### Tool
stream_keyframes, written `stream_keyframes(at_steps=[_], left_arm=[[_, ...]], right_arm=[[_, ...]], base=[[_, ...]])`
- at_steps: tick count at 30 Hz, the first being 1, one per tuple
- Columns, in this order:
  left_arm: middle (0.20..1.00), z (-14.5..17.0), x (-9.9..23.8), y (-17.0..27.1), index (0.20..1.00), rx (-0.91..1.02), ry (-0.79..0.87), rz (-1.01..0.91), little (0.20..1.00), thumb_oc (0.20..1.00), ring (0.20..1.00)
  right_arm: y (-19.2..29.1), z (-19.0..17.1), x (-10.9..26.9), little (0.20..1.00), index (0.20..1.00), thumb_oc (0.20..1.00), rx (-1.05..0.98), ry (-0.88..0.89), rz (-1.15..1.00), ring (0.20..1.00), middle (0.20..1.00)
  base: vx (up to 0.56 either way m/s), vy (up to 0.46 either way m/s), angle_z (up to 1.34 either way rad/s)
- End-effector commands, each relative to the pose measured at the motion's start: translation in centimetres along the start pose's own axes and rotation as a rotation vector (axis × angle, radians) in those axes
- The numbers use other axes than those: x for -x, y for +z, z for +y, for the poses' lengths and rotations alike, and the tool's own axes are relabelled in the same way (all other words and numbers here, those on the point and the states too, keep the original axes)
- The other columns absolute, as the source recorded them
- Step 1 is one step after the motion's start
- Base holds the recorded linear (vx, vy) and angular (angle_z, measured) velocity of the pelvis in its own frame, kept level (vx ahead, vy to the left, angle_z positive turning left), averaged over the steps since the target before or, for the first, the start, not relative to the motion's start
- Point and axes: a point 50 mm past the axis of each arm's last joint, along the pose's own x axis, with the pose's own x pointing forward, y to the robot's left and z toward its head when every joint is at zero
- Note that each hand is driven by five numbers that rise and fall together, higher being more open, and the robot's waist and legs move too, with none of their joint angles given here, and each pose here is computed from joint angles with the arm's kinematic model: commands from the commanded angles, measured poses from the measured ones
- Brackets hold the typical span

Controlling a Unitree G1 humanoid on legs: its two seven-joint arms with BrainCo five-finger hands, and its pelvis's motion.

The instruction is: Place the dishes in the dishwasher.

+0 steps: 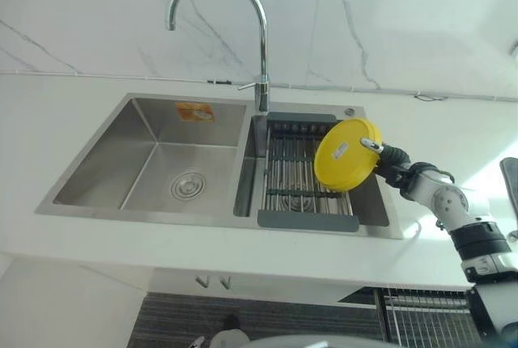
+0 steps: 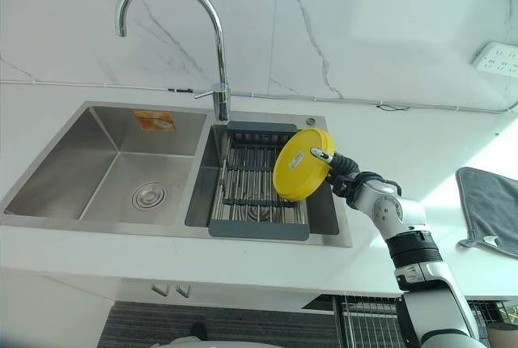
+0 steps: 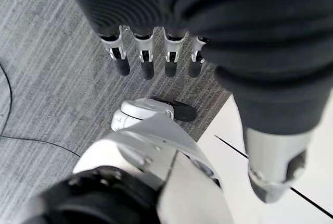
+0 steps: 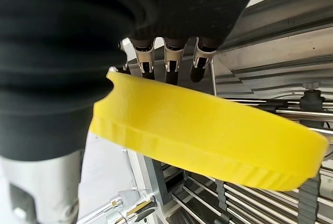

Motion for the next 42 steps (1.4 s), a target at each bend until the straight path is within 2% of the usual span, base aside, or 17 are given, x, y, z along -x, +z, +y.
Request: stream_keyframes(at_steps=[1,15,16,17,18,19,26,35,38,42], left_arm=[[1.0,-0.1,-0.1,-0.2,1.0,-0.045,0.017,0.042,1.0,1.0,1.0],[1.0,1.6,0.1,-1.1,1.0,-0.066,0.025,0.044,1.0,1.0,1.0],[1.0,1.6,0.1,-1.1,1.0,-0.07,0.026,0.046,1.0,1.0,1.0],[1.0,1.5,0.1,-1.1,1.0,-0.07,0.026,0.047,1.0,1.0,1.0],[1.0,1.4,0.1,-1.0,1.0,-0.069,0.027,0.049,1.0,1.0,1.0],[1.0,1.2,0.0,-0.9,1.0,-0.07,0.029,0.054,1.0,1.0,1.0],[1.0,0.8,0.0,-1.1,1.0,-0.089,0.045,0.085,1.0,1.0,1.0],[1.0,0.6,0.0,-1.1,1.0,-0.074,0.051,0.112,1.0,1.0,1.0],[1.0,0.6,0.0,-1.1,1.0,-0.07,0.046,0.114,1.0,1.0,1.0],[1.0,0.7,0.0,-1.4,1.0,-0.069,0.042,0.117,1.0,1.0,1.0]], right_arm=[[3.9,0.9,-0.7,1.0,1.0,1.0,0.035,0.013,-0.096,1.0,1.0],[4.4,0.2,-0.9,1.0,1.0,1.0,0.065,-0.017,-0.081,1.0,1.0],[4.5,0.1,-1.0,0.928,0.928,0.928,0.065,-0.025,-0.085,0.928,0.928],[4.6,0.1,-1.0,0.561,0.561,0.561,0.067,-0.03,-0.09,0.561,0.561],[4.8,0.1,-1.1,0.278,0.278,0.278,0.074,-0.035,-0.093,0.278,0.278],[5.0,0.2,-1.2,0.2,0.2,0.2,0.069,-0.04,-0.104,0.2,0.2],[6.6,1.5,-2.0,0.2,0.2,0.2,0.08,-0.056,-0.173,0.2,0.2],[6.0,2.2,-2.3,0.2,0.2,0.2,0.181,-0.016,-0.137,0.2,0.2],[5.5,3.1,-2.3,0.2,0.2,0.2,-0.009,0.1,-0.141,0.2,0.2],[4.6,4.8,-2.2,0.2,0.2,0.2,-0.095,0.204,-0.169,0.2,0.2]], base=[[0.0,0.0,0.0],[0.0,0.0,0.0],[0.0,0.0,0.0],[0.0,0.0,0.0],[0.0,0.0,0.0],[0.0,0.0,0.0],[0.0,0.003,0.0],[0.0,0.016,0.02],[0.0,0.0,0.0],[0.0,0.0,0.0]])
